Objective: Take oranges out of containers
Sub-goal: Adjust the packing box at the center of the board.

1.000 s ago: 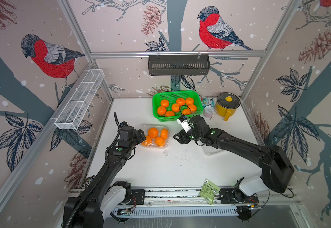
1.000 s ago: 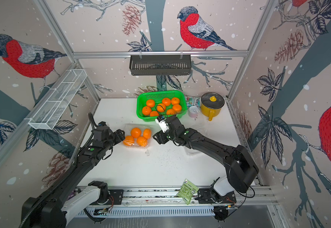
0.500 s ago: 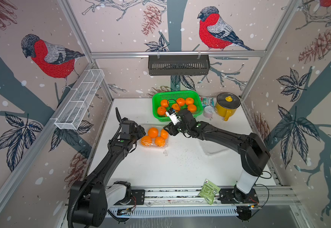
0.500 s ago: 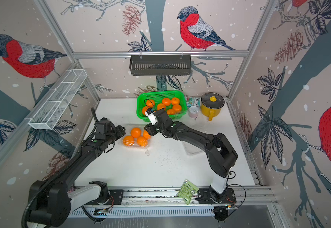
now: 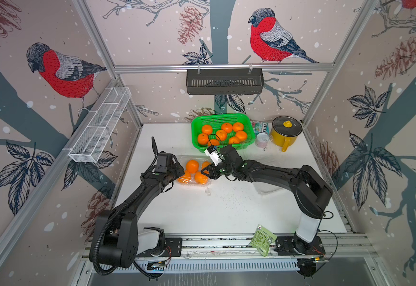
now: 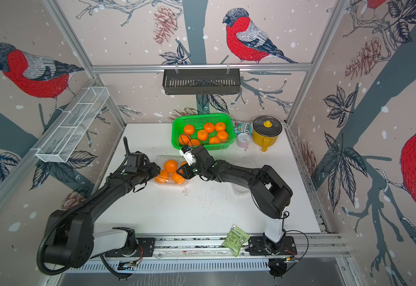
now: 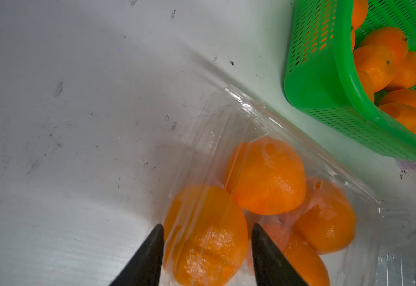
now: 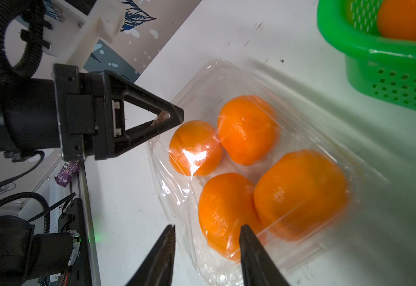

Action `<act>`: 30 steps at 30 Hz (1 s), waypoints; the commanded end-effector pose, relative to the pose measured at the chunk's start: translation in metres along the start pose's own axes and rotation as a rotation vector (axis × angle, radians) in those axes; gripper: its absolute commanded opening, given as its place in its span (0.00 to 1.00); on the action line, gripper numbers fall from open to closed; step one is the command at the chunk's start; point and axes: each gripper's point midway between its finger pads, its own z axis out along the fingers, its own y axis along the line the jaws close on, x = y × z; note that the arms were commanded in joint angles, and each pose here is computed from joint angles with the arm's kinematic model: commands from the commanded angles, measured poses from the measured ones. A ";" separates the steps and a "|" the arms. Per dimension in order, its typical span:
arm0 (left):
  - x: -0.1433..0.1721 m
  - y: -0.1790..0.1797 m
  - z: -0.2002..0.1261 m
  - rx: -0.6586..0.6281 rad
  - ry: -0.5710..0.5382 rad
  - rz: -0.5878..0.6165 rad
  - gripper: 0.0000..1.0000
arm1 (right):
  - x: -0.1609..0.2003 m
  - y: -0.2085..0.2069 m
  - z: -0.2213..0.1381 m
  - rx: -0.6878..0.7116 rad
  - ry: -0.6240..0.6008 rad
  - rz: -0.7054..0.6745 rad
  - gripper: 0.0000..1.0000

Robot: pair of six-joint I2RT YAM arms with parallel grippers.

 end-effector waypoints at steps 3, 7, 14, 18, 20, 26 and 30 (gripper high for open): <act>0.008 0.007 0.003 -0.021 0.026 0.009 0.54 | 0.009 0.000 0.002 -0.023 -0.002 0.014 0.41; 0.011 0.013 0.006 -0.046 0.028 0.015 0.53 | 0.025 -0.011 0.001 0.010 0.023 0.024 0.40; 0.019 0.021 0.013 -0.068 0.050 0.018 0.49 | 0.034 -0.024 -0.015 0.066 0.021 0.027 0.38; 0.019 0.019 0.013 -0.051 0.044 0.021 0.48 | 0.033 -0.036 -0.028 0.117 0.020 0.020 0.37; 0.018 0.013 0.013 -0.013 0.036 0.023 0.48 | 0.034 -0.042 -0.036 0.139 0.018 0.016 0.37; 0.011 -0.022 0.005 0.157 0.002 0.036 0.46 | 0.023 -0.040 -0.070 0.224 -0.032 -0.117 0.37; 0.011 -0.039 0.003 0.213 -0.007 0.053 0.46 | 0.009 -0.029 -0.101 0.300 -0.123 -0.262 0.43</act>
